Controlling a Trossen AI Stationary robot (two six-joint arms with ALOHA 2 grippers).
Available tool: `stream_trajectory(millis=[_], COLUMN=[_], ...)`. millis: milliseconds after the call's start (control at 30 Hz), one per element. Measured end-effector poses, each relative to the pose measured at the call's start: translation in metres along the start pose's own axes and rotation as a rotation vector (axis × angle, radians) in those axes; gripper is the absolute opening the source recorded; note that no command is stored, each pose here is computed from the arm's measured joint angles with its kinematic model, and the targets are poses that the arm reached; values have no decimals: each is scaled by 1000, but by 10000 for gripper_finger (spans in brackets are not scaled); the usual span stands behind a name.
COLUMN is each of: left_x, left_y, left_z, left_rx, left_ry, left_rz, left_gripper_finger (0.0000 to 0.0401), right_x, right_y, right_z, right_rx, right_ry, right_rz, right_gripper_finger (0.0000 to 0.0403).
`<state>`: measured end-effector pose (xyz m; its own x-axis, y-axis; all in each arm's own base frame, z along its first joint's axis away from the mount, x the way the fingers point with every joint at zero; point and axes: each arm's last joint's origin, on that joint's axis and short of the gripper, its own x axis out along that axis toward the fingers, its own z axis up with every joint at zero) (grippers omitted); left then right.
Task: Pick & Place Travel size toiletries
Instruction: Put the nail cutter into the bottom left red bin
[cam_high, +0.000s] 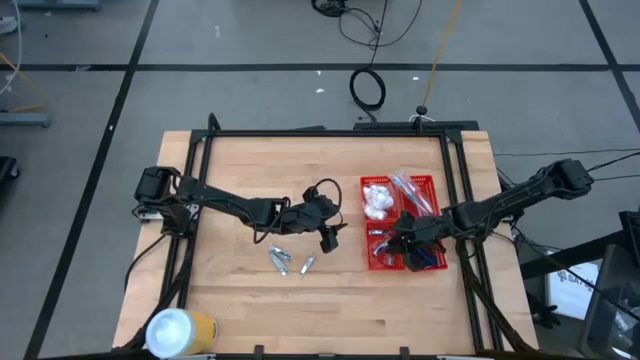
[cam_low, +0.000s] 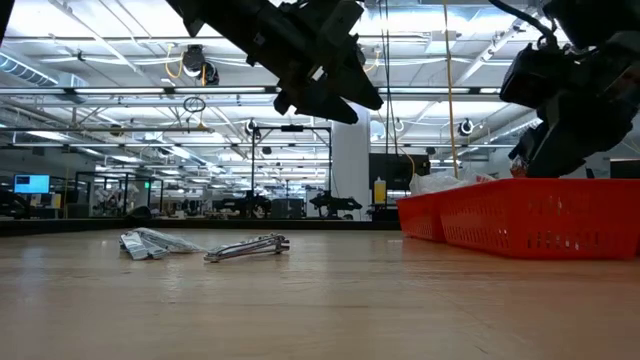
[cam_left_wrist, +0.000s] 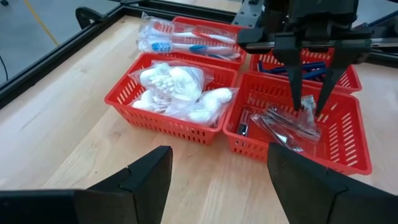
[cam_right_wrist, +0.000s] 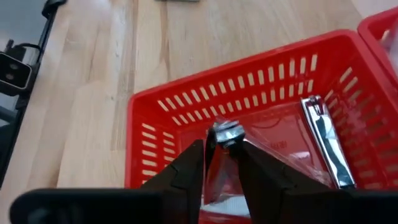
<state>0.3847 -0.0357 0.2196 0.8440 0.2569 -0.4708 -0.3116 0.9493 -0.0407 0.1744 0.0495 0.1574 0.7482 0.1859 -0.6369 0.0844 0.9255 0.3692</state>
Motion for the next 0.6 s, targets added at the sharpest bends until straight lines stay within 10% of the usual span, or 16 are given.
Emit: stream_trajectory(millis=[367,600], left_x=[0,-8], left_y=[0,-19], left_z=[-1,-18], left_rx=[-24,-82], left_ry=[13,200], left_rz=[-5,-239], left_gripper_finger=[257,257], right_x=[0,-3], right_y=[4,12], right_z=[13,26], right_rx=[-60,-221], right_ry=[-171,-317], right_rz=[-19,24], right_gripper_finger=[148,166])
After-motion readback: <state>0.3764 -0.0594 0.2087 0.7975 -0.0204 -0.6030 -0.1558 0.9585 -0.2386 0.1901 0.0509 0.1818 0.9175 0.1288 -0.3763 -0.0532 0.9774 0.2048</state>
